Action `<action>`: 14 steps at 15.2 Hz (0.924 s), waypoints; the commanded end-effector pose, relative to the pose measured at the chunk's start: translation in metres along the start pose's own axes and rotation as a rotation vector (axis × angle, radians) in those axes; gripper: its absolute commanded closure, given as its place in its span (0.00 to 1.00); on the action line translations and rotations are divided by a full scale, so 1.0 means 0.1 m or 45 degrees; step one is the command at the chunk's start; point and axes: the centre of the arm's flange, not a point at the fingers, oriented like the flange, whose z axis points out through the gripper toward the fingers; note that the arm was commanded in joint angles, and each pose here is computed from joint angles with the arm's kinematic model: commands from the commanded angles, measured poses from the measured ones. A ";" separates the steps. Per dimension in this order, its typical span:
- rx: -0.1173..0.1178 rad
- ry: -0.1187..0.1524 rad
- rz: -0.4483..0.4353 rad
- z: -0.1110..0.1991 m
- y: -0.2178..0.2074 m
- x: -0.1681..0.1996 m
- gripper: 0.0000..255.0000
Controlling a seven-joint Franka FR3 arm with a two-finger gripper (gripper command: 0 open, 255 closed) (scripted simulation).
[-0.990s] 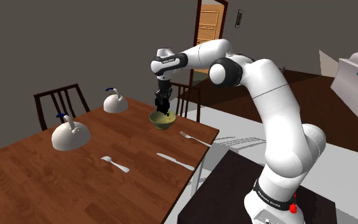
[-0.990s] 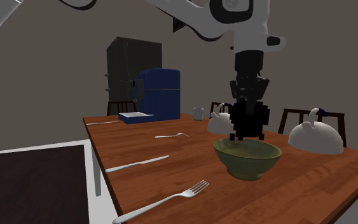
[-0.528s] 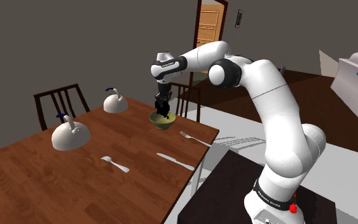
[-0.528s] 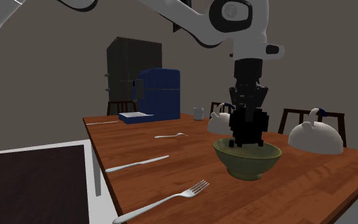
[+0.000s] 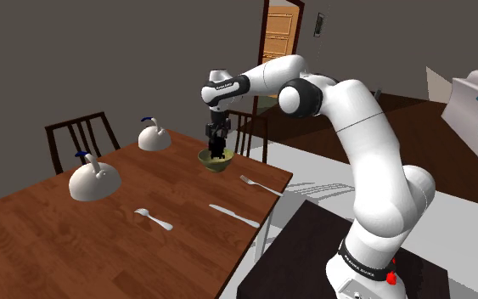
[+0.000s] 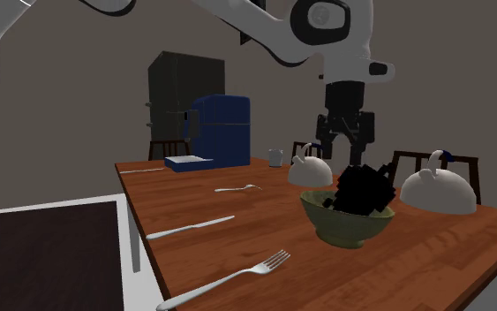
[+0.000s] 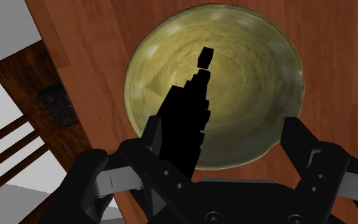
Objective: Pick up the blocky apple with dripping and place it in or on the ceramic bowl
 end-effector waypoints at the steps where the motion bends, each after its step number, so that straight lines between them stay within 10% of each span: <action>1: 0.000 0.000 0.000 0.00 0.00 0.00 0.00; 14: 0.000 0.000 0.000 -0.50 0.00 0.00 0.00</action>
